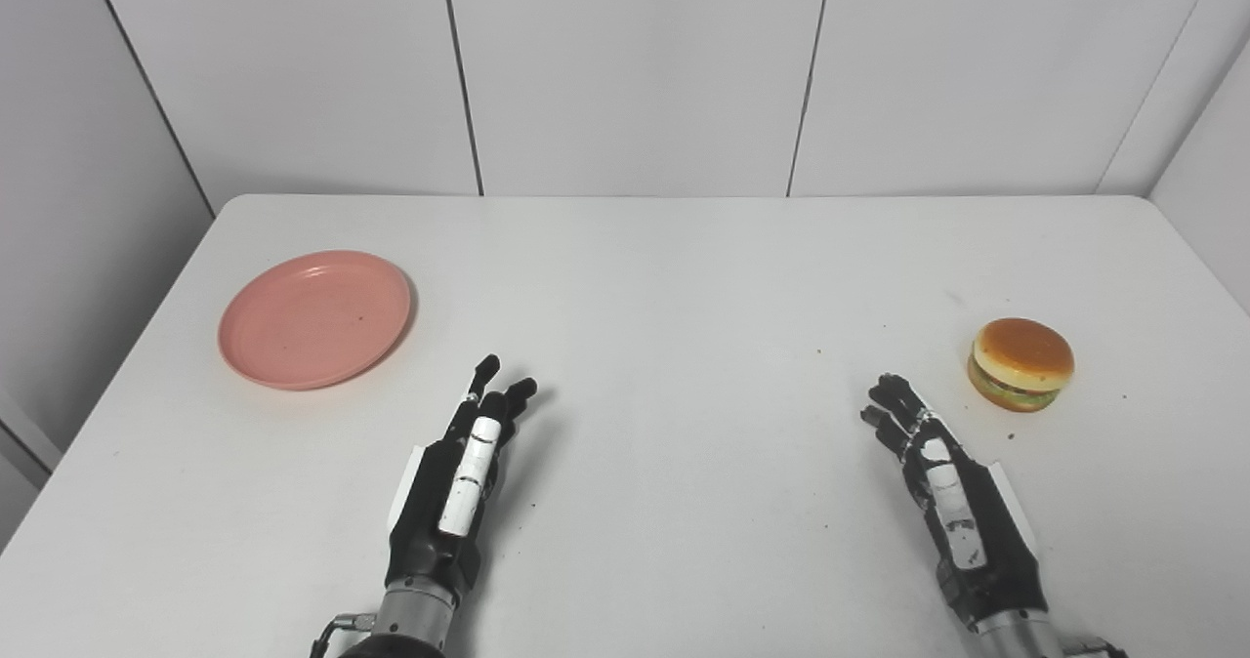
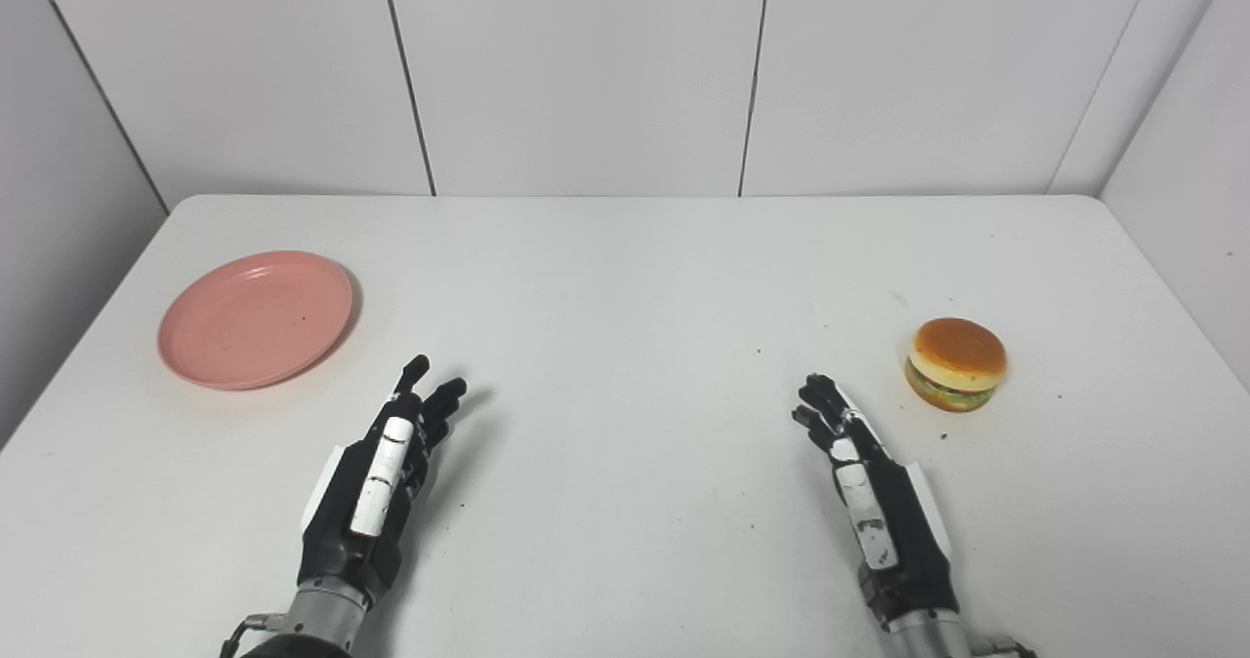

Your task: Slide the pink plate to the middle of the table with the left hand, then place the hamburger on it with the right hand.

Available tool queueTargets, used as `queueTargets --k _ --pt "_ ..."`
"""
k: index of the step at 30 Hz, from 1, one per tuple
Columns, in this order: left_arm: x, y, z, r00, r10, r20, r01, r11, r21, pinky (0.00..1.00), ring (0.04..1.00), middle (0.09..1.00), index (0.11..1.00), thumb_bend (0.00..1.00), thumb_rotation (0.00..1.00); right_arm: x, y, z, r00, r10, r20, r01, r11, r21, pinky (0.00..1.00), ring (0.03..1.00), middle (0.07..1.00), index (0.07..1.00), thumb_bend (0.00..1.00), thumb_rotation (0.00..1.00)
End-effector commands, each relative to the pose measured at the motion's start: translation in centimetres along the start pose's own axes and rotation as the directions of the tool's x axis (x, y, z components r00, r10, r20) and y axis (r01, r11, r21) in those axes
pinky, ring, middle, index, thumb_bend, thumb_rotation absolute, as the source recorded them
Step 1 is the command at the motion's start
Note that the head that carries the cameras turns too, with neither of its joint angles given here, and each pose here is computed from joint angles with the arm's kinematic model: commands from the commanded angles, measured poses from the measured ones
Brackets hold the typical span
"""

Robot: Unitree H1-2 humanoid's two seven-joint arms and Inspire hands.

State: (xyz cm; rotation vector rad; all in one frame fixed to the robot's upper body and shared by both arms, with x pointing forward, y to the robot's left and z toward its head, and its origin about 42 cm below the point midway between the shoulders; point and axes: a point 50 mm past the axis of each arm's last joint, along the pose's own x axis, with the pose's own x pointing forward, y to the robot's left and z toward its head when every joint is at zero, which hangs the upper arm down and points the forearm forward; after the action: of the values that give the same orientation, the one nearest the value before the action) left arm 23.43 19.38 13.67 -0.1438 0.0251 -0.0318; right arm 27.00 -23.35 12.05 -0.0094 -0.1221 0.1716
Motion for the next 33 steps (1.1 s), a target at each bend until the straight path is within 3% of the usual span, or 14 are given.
queueTargets --k 1,17,33 --pt "-2.9 0.6 -1.5 0.998 0.029 -0.06 -0.029 1.0 -0.008 0.99 0.94 0.865 0.942 0.63 0.84 0.3 0.0 0.0 0.999 0.023 0.023 -0.023 1.0 0.002 0.94 0.877 0.897 0.888 0.89 0.95" --pt "-2.2 -2.9 -4.0 0.997 0.022 -0.067 -0.021 1.0 0.018 0.98 0.918 0.861 0.931 0.52 0.84 -0.4 -3.7 -2.2 0.999 0.034 0.013 -0.034 0.999 -0.019 0.98 0.888 0.921 0.896 0.86 0.97" --pt "-1.7 -4.4 -5.7 0.998 0.035 -0.057 -0.033 0.999 0.033 0.91 0.884 0.853 0.926 0.54 0.83 -0.2 -5.0 -4.0 0.999 0.045 0.013 -0.045 0.998 -0.034 0.99 0.902 0.925 0.911 0.87 0.99"
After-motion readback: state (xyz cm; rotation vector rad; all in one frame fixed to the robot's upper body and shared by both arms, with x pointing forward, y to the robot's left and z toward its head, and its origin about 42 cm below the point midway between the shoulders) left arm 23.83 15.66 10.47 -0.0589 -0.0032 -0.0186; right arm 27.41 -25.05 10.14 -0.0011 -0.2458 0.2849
